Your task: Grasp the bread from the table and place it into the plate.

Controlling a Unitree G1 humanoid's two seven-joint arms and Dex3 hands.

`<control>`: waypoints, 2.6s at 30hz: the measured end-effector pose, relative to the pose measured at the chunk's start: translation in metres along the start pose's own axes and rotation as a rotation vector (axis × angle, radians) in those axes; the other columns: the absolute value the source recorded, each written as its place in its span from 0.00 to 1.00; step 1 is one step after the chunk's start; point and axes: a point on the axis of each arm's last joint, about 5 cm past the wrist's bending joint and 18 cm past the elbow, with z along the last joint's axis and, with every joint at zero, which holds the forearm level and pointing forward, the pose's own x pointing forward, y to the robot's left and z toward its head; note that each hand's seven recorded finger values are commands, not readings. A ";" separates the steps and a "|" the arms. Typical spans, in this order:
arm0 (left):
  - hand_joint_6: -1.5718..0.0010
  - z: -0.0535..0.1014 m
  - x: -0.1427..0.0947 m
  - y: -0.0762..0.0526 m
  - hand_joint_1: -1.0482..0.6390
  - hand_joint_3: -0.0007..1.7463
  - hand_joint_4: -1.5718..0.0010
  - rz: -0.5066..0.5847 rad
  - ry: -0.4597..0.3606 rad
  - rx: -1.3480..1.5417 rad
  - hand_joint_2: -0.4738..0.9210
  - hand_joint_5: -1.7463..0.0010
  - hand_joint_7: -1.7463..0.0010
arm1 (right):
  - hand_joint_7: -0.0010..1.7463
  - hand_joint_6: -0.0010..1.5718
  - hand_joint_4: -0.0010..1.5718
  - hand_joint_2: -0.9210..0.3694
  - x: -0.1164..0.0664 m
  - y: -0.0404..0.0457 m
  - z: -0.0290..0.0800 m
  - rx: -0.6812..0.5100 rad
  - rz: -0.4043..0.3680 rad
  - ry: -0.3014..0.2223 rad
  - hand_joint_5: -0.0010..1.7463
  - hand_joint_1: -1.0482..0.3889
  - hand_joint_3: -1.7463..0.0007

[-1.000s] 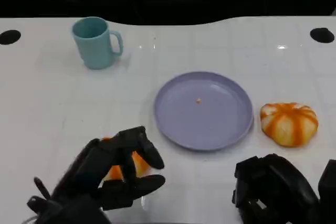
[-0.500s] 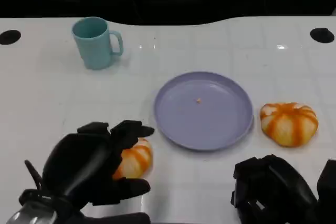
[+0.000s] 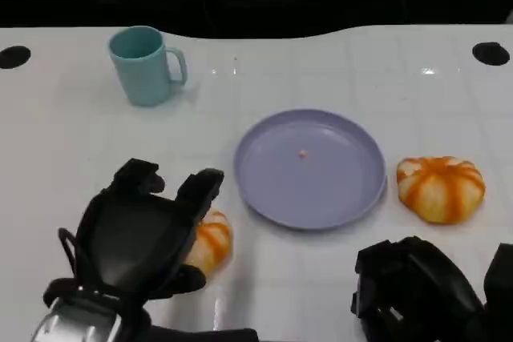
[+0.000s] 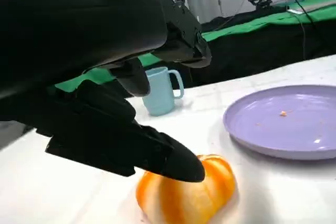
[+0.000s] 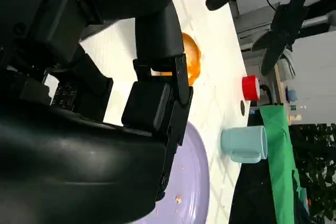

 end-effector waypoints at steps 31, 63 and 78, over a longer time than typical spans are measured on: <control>0.86 0.025 0.027 -0.022 0.32 0.00 0.93 -0.187 0.081 0.015 0.81 0.52 1.00 | 0.56 1.00 0.98 0.68 0.000 -0.0002 -0.001 -0.003 -0.004 0.000 0.74 0.00 0.23; 0.84 0.022 0.053 -0.049 0.32 0.01 0.96 -0.283 0.135 -0.015 0.87 0.52 0.97 | 0.57 1.00 0.99 0.70 -0.001 0.0001 -0.001 -0.010 -0.007 -0.005 0.74 0.00 0.21; 0.65 0.018 0.065 -0.062 0.36 0.01 0.70 -0.291 0.116 -0.014 0.89 0.26 0.96 | 0.57 1.00 0.99 0.69 -0.002 0.0001 -0.001 -0.012 -0.007 -0.006 0.73 0.00 0.22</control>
